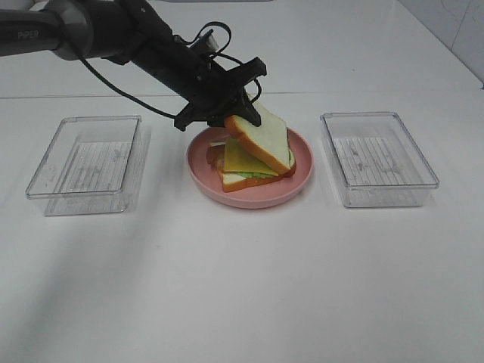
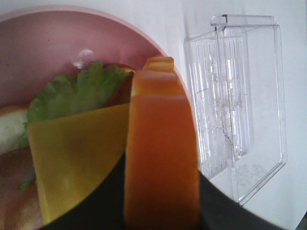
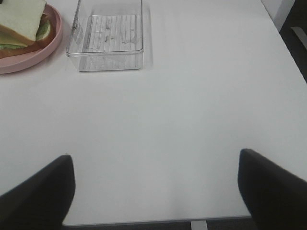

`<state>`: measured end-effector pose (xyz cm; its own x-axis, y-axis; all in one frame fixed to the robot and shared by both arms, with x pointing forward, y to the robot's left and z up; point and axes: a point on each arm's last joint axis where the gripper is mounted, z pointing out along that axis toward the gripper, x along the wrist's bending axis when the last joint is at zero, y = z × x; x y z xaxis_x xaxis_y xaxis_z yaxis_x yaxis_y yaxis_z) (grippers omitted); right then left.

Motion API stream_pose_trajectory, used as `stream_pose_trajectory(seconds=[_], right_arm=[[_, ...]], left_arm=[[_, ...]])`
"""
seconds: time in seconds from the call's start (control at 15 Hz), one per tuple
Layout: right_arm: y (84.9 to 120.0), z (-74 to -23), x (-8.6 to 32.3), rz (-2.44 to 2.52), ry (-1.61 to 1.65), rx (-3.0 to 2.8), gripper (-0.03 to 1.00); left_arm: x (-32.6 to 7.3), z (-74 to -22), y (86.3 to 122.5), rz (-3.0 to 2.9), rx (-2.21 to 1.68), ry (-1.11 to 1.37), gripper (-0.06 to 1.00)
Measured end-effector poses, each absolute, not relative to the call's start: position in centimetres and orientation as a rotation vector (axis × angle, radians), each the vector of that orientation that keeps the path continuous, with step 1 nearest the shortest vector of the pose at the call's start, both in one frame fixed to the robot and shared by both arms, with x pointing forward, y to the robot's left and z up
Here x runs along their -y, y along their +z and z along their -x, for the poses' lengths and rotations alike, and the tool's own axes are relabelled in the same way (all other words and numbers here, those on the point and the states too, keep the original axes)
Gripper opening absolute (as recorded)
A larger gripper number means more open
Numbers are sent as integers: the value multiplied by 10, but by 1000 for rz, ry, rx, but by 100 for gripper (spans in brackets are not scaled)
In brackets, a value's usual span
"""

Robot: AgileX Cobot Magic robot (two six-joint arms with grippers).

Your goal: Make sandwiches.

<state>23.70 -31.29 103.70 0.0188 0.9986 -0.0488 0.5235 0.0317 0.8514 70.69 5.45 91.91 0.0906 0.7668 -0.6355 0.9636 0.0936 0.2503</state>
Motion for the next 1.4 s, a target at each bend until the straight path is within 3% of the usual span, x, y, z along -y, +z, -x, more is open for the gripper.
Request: stream_pose_trajectory(seconds=[0.13, 0.2, 0.33, 0.47, 0.87, 1.4], right_arm=[[1037, -237, 313, -1581, 841, -1594, 90], [1037, -237, 313, -1581, 841, -1594, 90], [1037, -237, 313, -1581, 841, -1594, 90], [1037, -237, 313, -1581, 841, -1594, 90], [1037, -237, 313, -1581, 841, -1594, 90], [1037, -237, 313, -1581, 841, -1594, 90]], left_arm=[[-56, -707, 918, -1720, -1730, -367, 28], [-57, -707, 913, -1752, -1731, -341, 56], [-58, -708, 909, -1781, -1731, -309, 90], [-59, -708, 909, -1789, -1729, -299, 96], [-61, -711, 930, -1918, -1735, -179, 97], [-79, -716, 999, -2135, -1694, 99, 97]])
